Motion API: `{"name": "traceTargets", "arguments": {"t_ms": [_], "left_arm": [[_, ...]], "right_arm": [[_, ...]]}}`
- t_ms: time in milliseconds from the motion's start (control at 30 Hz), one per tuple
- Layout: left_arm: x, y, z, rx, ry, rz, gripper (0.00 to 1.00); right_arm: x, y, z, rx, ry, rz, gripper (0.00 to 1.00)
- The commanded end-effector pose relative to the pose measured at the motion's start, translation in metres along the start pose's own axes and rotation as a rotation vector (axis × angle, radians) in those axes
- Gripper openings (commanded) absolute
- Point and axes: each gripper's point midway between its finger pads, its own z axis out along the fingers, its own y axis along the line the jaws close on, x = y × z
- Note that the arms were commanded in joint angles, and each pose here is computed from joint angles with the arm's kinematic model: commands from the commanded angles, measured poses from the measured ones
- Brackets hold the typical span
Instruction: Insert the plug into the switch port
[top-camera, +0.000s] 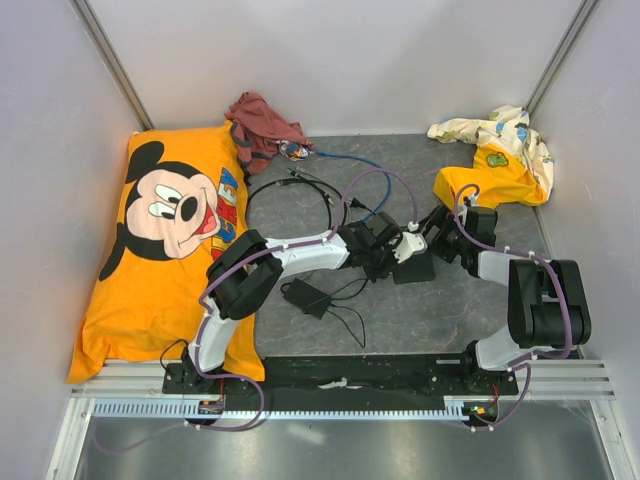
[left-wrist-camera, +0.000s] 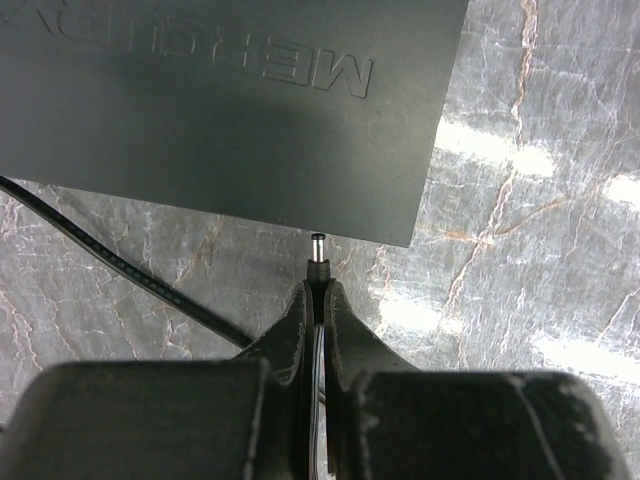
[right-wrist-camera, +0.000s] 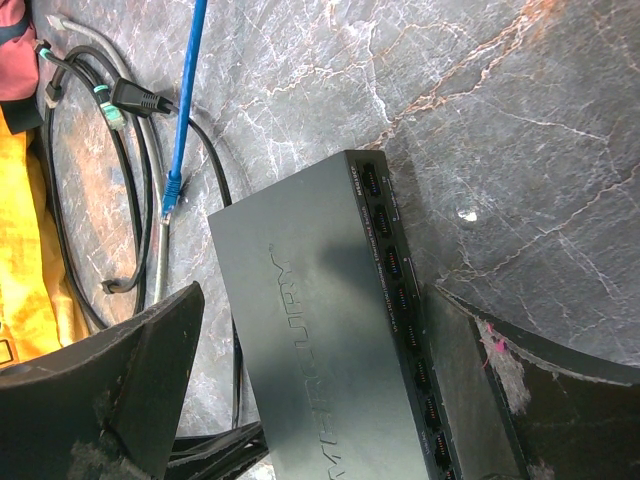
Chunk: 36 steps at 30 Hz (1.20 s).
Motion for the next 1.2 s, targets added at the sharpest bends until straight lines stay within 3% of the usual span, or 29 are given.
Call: {"name": "traceTargets", "arguments": {"t_ms": [0, 900, 1167], "left_arm": [[-0.016, -0.001, -0.001, 0.001, -0.031, 0.018, 0.02], [-0.041, -0.009, -0.001, 0.054, -0.096, -0.011, 0.01], [-0.039, -0.005, 0.003, 0.021, -0.104, -0.073, 0.01]], "right_arm": [[0.021, -0.017, 0.000, 0.048, 0.057, 0.038, 0.98], [0.026, -0.016, 0.000, 0.037, 0.071, 0.060, 0.98], [0.040, -0.035, -0.014, 0.127, 0.061, 0.085, 0.98]]}}
